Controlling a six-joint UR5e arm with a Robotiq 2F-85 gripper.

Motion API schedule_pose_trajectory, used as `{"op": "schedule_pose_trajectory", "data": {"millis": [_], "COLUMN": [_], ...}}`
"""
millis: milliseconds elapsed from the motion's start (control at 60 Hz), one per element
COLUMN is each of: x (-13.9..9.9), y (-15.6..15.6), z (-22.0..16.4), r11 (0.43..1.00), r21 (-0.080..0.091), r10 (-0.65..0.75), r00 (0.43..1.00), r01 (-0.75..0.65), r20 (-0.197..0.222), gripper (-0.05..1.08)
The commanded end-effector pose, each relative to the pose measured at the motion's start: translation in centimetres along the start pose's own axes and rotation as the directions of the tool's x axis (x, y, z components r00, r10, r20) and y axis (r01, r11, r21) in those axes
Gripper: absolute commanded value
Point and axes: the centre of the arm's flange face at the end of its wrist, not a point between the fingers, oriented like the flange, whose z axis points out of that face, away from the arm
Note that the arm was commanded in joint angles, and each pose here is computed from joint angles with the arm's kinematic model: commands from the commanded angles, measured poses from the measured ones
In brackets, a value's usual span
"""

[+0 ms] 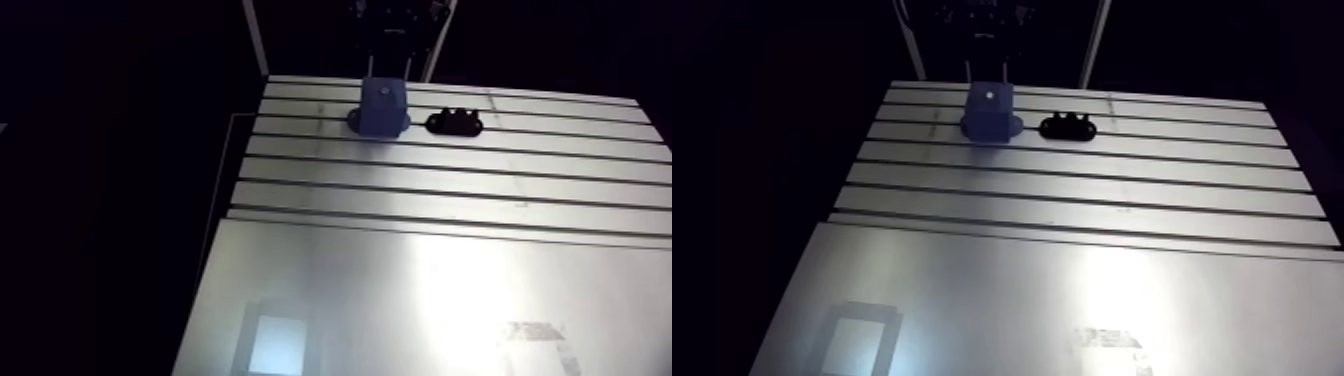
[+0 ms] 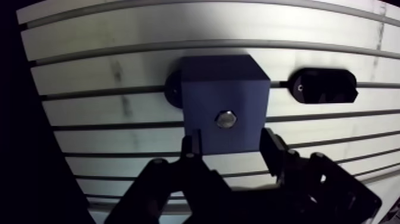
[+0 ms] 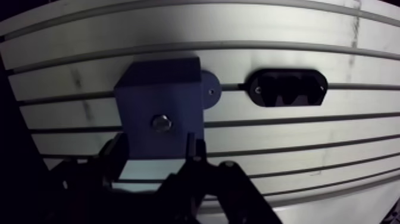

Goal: Pick up the M10 bolt and insert it into the hex recess until seated.

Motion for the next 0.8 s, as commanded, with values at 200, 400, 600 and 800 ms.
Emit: {"op": "schedule_pose_trajectory", "data": {"millis": [200, 400, 600, 800], "x": [-0.2, -0.5, -1.0, -0.9], "y": [0.0, -0.1, -0.1, -0.2], "z": [-0.5, -2.4, -3.3, -2.7], "r11": [1.0, 1.0, 1.0, 1.0], "r21": [0.0, 0.004, 0.005, 0.009], "r10": [-0.001, 0.001, 0.006, 0.007], "r00": [1.0, 0.999, 0.999, 0.999], "r01": [0.001, -0.001, -0.005, -0.007], "r20": [-0.008, -0.04, -0.053, -0.042], "gripper": [0.01, 0.01, 0.08, 0.82]}}
